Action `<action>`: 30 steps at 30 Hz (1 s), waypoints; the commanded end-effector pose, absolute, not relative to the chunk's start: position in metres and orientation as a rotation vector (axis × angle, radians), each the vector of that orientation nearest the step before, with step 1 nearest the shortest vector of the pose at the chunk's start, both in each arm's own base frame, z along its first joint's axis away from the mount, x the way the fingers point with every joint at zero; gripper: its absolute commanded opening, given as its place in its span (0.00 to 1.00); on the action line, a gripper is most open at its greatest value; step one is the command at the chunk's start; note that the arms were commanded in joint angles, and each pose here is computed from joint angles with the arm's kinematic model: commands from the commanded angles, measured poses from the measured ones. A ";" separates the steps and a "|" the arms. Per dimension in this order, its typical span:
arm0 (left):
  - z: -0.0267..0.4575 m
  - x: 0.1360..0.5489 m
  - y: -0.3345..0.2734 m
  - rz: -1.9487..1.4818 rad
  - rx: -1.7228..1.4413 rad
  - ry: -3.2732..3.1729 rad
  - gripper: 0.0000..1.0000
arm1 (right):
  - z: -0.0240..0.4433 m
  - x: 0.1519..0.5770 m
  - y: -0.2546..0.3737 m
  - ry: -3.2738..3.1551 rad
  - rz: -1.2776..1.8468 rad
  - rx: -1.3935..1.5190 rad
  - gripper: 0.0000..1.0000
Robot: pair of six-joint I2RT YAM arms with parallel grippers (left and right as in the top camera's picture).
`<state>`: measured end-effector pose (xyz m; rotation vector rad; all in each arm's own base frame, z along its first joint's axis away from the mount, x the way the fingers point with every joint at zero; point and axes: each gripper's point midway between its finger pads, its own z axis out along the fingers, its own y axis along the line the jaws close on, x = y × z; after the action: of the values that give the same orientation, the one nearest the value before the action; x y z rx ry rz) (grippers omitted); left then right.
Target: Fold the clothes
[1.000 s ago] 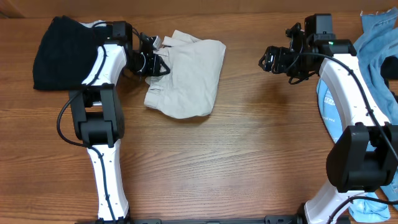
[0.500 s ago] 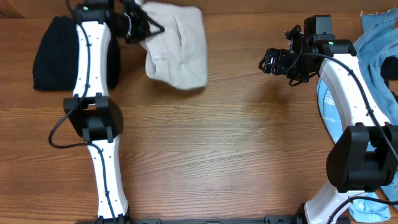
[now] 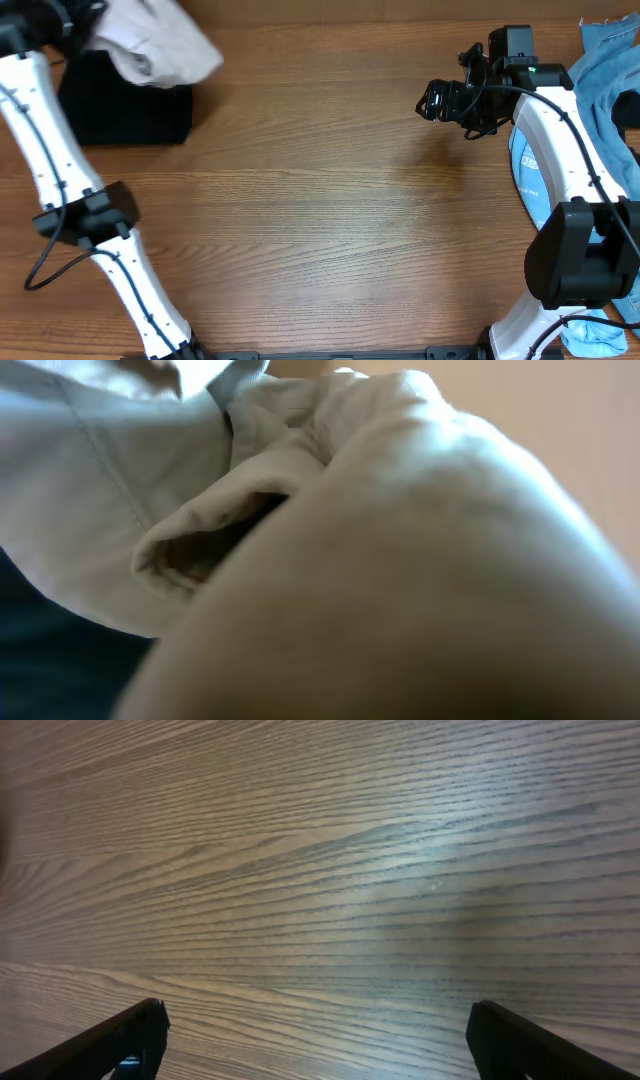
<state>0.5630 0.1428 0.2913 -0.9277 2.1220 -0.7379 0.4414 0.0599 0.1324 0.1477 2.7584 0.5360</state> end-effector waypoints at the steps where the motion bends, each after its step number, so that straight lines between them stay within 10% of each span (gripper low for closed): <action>1: 0.353 0.545 0.183 -0.683 -0.985 1.919 0.04 | 0.147 0.440 0.061 2.726 0.534 0.132 1.00; 11: 0.385 0.588 0.243 -0.713 -1.175 1.504 0.04 | 0.144 0.433 0.061 2.759 0.537 0.142 1.00; 20: 0.246 0.627 0.203 -0.851 -1.470 1.695 0.04 | 0.145 0.434 0.061 2.753 0.536 0.141 1.00; 30: 0.149 0.500 0.190 -0.650 -2.107 2.019 0.15 | 0.146 0.437 0.061 2.742 0.536 0.137 1.00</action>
<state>0.5374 0.1871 0.1371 -1.9887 1.9958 -0.6516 0.4359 0.0598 0.1304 0.1566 2.7826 0.5367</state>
